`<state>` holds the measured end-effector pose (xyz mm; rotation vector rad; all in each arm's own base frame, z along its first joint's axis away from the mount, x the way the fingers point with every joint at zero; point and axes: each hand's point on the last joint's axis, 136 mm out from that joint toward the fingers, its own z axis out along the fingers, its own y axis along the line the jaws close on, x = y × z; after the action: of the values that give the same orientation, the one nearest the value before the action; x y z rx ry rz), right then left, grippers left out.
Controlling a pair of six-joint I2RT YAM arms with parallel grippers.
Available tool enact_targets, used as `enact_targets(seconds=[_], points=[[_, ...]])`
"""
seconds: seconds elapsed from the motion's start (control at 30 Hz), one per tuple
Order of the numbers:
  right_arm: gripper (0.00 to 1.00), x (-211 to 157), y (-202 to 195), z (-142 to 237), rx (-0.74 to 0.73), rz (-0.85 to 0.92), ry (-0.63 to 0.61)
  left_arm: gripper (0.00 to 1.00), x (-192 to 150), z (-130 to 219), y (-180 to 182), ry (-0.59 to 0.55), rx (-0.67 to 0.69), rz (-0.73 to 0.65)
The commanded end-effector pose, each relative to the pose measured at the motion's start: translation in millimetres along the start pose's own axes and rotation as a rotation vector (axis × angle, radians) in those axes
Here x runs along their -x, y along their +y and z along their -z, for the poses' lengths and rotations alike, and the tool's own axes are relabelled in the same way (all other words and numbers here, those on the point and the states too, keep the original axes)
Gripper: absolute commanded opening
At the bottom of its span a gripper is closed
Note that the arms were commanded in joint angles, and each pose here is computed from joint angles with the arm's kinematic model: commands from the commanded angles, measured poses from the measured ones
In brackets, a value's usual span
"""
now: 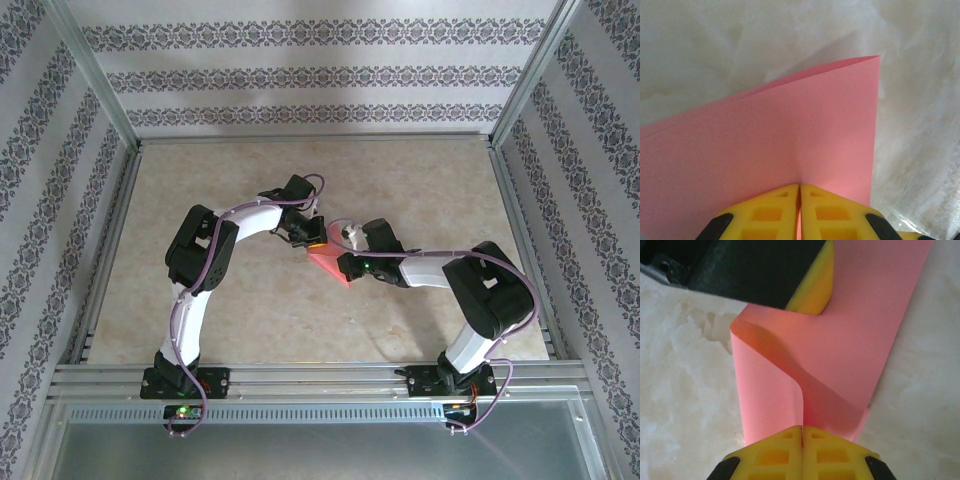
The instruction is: Fold a paper plane with a square sheet of paper (fold left side to right side)
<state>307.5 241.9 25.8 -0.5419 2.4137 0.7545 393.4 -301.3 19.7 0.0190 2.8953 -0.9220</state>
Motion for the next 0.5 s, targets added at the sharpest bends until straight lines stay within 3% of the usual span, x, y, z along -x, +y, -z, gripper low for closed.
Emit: enact_targets(seconds=[0.0,0.47], points=[[0.00,2.5,-5.0,-3.3,-0.015,0.006,0.008,0.10,-26.0,-17.3,21.1,0.068,0.083,0.001],[0.00,2.9,-8.8,-6.7,-0.020,0.008,0.014,0.10,-24.5,-18.2,20.3,0.067,0.085,0.003]])
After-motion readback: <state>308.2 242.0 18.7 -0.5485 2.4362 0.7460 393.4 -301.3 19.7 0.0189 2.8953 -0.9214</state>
